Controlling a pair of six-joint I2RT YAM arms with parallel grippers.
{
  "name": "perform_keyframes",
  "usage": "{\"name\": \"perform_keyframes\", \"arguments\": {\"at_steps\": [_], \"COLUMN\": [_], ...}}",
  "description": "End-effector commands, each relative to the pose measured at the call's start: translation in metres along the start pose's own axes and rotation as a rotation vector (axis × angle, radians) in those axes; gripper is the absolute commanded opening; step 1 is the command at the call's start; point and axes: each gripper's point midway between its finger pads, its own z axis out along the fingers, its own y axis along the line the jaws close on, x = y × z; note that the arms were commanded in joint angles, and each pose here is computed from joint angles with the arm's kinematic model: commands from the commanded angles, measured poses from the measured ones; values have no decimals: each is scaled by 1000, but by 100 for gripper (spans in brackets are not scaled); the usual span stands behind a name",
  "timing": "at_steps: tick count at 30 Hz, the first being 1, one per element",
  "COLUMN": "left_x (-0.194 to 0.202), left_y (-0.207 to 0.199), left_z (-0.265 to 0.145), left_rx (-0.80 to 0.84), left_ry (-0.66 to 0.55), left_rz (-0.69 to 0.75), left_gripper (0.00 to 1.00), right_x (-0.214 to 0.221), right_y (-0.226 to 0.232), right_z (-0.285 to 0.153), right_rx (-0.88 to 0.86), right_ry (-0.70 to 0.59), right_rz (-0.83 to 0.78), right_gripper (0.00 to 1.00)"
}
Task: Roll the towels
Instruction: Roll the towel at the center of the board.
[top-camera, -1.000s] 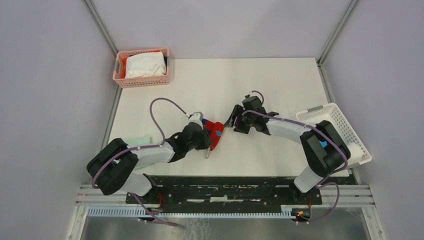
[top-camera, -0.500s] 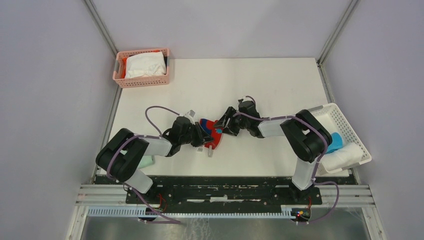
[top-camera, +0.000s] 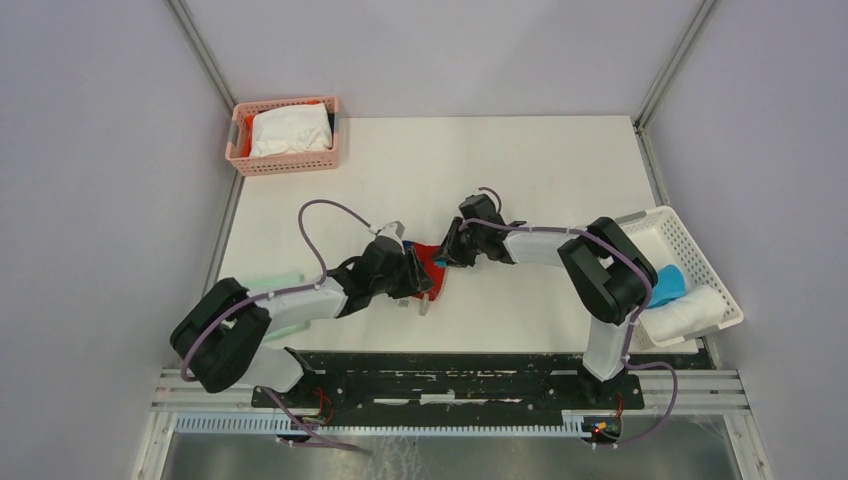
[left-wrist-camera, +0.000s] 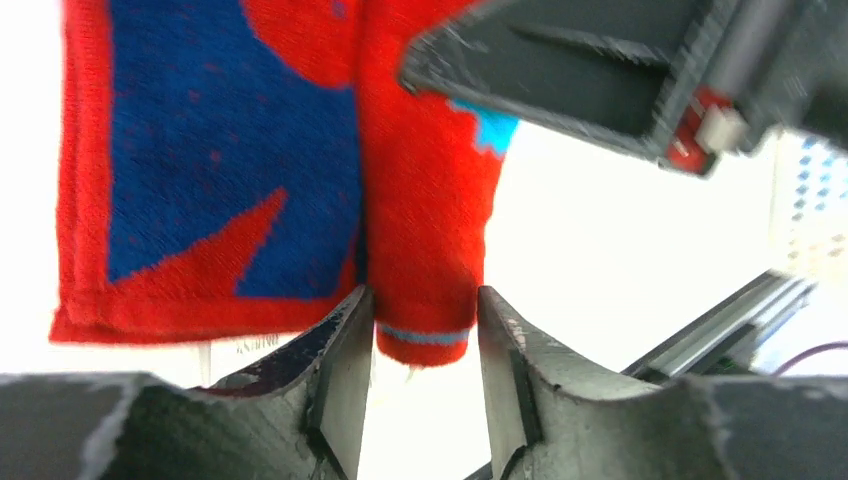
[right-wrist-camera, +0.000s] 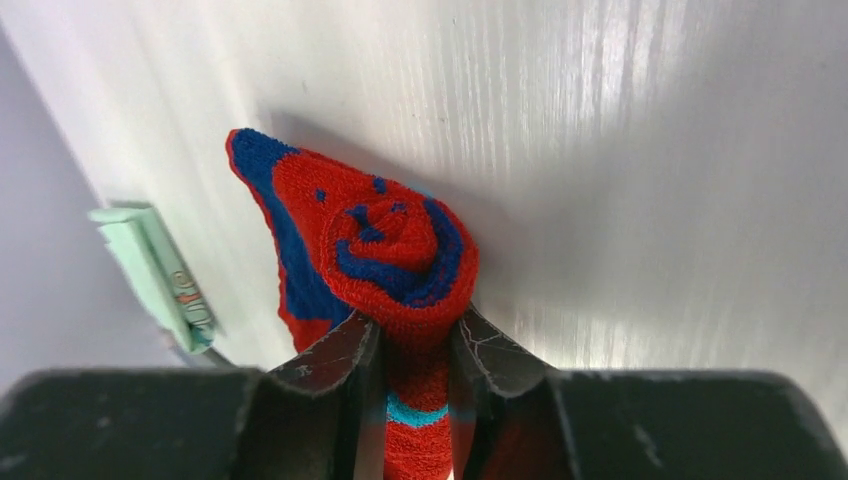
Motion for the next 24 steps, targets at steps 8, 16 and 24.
{"name": "perform_keyframes", "arguments": {"at_steps": [8, 16, 24], "left_x": [-18, 0, 16], "left_y": [-43, -92, -78], "left_z": [-51, -38, 1], "left_rx": [-327, -451, -601], "left_ry": [-360, -500, -514], "left_rz": [510, 799, 995], "left_gripper": [67, 67, 67], "right_x": [-4, -3, 0], "right_y": [-28, -27, -26], "right_z": [-40, -40, -39], "right_rx": [401, 400, 393], "right_ry": [-26, -17, 0], "right_rz": [-138, -136, -133], "right_gripper": [23, 23, 23]}}
